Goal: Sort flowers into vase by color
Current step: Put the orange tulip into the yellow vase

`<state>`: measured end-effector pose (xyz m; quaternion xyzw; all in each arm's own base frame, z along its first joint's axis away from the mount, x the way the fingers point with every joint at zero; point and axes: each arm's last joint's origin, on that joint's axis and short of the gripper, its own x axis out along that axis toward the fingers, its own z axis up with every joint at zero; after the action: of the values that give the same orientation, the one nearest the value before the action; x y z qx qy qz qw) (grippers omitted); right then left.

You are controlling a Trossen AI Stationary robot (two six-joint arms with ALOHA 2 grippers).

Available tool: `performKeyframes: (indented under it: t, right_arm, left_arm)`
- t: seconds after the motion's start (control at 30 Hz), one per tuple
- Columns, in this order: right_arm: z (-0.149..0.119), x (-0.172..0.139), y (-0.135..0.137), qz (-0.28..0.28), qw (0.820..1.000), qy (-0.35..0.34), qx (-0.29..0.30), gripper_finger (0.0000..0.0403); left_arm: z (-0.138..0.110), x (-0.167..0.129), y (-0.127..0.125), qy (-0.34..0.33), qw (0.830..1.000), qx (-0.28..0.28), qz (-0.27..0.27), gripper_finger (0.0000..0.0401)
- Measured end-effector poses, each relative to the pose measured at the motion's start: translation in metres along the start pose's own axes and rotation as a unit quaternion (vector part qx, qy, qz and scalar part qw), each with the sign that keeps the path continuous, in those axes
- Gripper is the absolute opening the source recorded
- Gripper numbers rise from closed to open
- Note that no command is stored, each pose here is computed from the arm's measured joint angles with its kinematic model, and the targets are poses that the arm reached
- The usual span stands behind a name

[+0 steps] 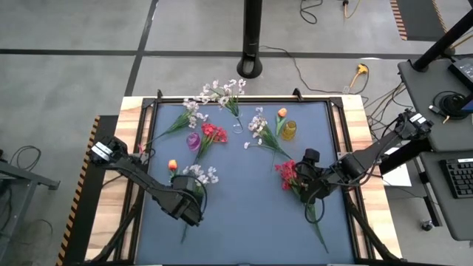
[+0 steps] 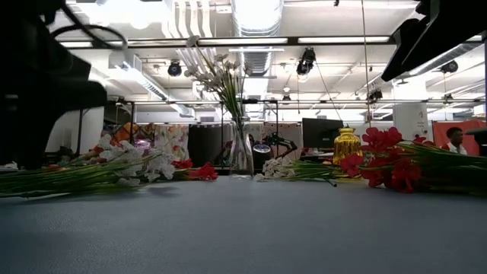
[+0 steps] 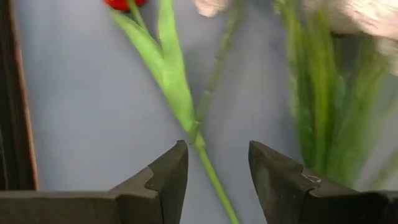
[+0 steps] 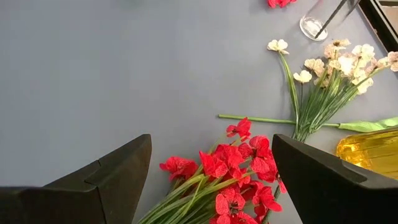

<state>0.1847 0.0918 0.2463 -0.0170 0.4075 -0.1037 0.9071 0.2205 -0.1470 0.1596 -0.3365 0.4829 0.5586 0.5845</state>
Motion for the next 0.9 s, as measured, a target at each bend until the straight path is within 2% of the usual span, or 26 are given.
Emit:
performKeyframes:
  t: [0.23, 0.33, 0.47, 0.9]
  right_arm:
    - [0.000, 0.000, 0.000, 0.000, 1.000, 0.000, 0.002, 0.0325]
    - [0.001, 0.000, 0.000, 0.002, 1.000, -0.003, 0.009, 0.0325]
    - [0.002, 0.000, 0.001, 0.004, 1.000, -0.007, 0.011, 0.0325]
    - [0.002, 0.000, 0.001, 0.005, 1.000, -0.009, 0.013, 0.0325]
  left_arm:
    - [-0.004, 0.010, 0.000, 0.028, 0.999, -0.022, -0.004, 0.0152]
    - [-0.005, 0.013, 0.002, 0.040, 0.999, -0.033, 0.010, 0.0152]
    - [-0.007, 0.016, 0.001, 0.038, 0.999, -0.023, 0.015, 0.0149]
    - [-0.013, 0.026, -0.004, 0.043, 0.998, -0.018, 0.030, 0.0063]
